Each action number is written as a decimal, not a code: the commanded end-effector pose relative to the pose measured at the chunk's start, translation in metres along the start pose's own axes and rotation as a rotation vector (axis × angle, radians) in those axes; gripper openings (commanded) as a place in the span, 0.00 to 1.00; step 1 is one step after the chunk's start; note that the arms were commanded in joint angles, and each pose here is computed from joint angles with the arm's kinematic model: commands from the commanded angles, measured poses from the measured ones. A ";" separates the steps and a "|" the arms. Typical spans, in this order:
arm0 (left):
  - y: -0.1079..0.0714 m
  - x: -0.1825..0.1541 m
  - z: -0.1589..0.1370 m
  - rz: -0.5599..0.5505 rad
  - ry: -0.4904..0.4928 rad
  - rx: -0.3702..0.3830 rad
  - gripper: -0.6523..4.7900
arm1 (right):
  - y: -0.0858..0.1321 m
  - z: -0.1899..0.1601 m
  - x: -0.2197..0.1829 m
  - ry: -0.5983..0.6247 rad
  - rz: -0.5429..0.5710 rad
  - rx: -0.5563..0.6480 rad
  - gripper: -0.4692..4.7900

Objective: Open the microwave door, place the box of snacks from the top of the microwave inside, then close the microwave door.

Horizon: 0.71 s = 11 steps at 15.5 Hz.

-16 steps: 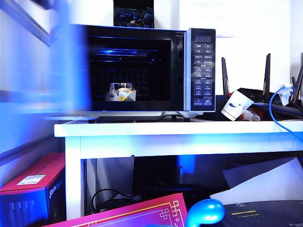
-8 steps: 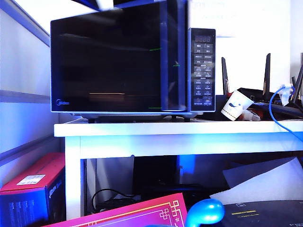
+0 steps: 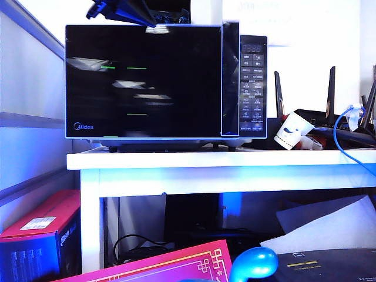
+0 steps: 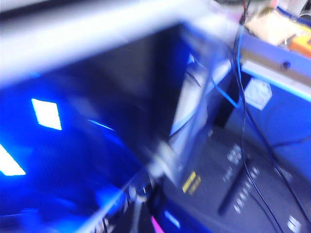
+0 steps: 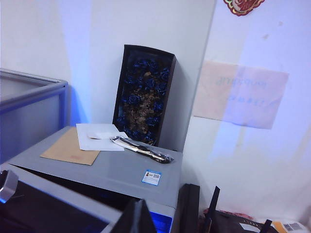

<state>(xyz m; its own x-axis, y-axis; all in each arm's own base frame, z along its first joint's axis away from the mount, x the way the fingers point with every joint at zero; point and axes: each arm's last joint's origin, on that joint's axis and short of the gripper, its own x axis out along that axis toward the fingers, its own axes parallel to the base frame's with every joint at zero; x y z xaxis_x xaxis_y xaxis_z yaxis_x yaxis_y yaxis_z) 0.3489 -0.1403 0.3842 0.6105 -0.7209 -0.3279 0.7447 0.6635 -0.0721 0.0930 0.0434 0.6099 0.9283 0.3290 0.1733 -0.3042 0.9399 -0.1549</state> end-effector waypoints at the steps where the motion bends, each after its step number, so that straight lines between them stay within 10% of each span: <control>1: 0.004 0.008 0.002 -0.004 -0.050 0.006 0.11 | 0.000 0.002 0.001 -0.020 0.019 -0.001 0.08; 11: 0.012 0.059 -0.005 0.085 -0.199 0.050 0.11 | 0.003 -0.001 0.010 -0.004 0.040 -0.003 0.08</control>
<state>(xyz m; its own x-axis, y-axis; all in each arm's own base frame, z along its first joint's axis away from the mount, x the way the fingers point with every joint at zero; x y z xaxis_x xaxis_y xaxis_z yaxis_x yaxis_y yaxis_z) 0.3908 -0.1738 0.3558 0.6819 -0.7116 -0.1693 0.7191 0.6945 -0.0228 0.1049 0.0507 0.6074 0.9185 0.3673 0.1467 -0.3434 0.9246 -0.1651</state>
